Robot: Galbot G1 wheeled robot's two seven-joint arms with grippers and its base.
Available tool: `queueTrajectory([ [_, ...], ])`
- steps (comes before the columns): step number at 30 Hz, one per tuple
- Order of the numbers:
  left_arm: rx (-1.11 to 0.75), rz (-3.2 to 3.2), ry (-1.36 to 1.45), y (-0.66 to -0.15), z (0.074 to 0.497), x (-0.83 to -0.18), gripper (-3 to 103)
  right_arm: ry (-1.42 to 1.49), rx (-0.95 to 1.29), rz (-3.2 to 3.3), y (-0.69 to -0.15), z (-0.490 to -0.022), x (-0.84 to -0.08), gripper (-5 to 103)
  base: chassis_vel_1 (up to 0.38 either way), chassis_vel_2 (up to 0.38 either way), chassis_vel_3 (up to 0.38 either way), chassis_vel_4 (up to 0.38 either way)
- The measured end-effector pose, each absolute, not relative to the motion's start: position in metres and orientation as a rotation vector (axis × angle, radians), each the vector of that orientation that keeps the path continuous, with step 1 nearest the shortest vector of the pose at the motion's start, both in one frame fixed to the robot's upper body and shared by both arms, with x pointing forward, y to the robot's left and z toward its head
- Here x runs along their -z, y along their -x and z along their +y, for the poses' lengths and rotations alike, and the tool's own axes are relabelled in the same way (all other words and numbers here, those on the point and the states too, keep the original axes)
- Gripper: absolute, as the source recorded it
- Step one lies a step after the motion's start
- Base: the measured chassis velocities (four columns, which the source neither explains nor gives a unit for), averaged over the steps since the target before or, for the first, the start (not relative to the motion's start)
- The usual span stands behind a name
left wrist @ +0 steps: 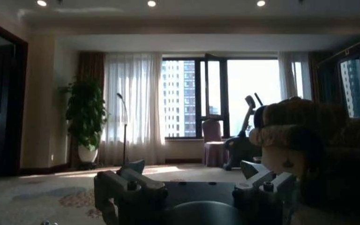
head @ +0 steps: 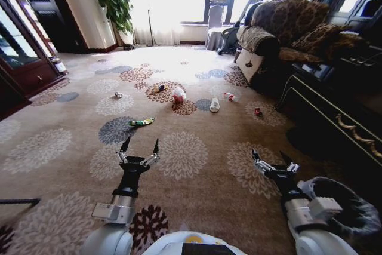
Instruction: Pick up the trash from the ground and place it into the trash bin.
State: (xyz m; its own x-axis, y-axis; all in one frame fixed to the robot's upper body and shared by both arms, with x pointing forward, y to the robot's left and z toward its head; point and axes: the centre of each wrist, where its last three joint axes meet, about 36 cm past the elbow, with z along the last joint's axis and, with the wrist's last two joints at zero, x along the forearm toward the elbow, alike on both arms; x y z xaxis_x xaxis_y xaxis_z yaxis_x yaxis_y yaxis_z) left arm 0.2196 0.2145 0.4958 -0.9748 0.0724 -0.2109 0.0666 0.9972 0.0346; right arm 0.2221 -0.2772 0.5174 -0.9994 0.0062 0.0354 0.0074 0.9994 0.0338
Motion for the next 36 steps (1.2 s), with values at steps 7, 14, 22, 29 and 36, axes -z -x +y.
queueTrajectory([
  [7,0.027,2.925,-0.055,-0.221,0.211,-0.489,100,0.002,0.123,-3.084,-0.221,-0.279,-0.517,100,0.0,0.0,0.0,0.0],
  [14,0.145,2.894,-0.033,-0.222,0.204,-0.496,100,-0.006,0.104,-3.124,-0.223,-0.283,-0.518,100,0.0,0.0,0.0,0.0],
  [22,0.174,2.806,-0.095,-0.228,0.202,-0.496,100,-0.026,0.119,-3.11,-0.222,-0.279,-0.513,100,0.0,0.0,0.0,0.0],
  [29,0.088,2.834,-0.079,-0.221,0.201,-0.493,100,-0.03,0.116,-3.103,-0.223,-0.279,-0.51,100,-0.003,-0.005,0.008,0.004],
  [36,0.1,2.874,-0.015,-0.225,0.208,-0.494,100,-0.026,0.11,-3.108,-0.224,-0.28,-0.508,100,-0.116,-0.106,0.119,0.118],
])
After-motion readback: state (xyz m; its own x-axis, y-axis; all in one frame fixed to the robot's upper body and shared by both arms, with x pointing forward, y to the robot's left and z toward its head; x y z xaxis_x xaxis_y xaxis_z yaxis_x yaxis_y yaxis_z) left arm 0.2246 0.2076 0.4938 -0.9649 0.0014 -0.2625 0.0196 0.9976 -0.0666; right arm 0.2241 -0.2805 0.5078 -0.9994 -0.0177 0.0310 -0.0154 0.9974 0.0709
